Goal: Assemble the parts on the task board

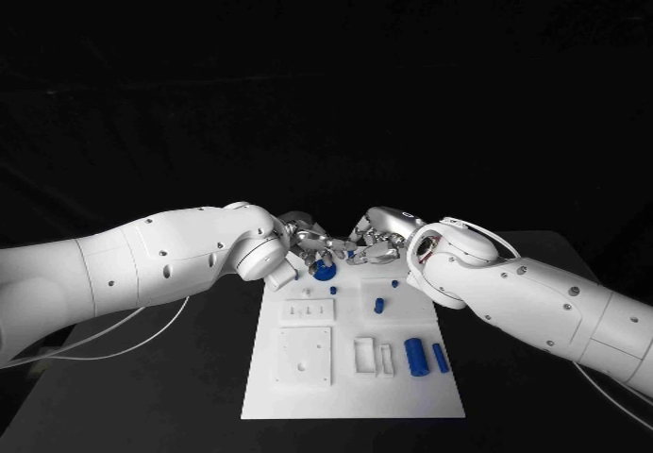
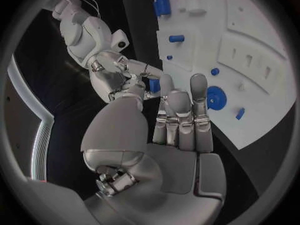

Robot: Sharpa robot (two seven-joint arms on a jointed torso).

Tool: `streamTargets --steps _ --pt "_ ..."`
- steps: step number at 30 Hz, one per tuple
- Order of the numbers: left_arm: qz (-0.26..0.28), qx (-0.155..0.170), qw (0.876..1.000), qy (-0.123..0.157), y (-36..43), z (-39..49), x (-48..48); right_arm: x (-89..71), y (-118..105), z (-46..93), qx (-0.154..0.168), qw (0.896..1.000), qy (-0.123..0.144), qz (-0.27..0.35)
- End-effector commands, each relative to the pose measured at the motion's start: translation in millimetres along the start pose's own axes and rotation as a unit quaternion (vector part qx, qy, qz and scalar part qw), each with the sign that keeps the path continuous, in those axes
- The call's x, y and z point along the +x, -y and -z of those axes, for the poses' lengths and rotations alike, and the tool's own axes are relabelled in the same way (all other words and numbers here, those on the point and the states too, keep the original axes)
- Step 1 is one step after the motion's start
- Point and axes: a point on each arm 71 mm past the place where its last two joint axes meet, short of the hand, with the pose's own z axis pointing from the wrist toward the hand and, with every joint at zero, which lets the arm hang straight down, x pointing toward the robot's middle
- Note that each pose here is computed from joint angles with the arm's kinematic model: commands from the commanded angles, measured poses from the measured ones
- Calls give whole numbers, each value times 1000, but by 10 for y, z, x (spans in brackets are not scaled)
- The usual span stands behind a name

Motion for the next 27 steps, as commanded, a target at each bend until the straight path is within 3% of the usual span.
streamTargets --steps 1,27 --pt "-16 -16 1000 -3 11 -5 26 24 -30 -8 -1 1000 -11 10" --pt "-21 -13 1000 -15 72 -19 117 128 -87 -40 -3 999 -28 28"
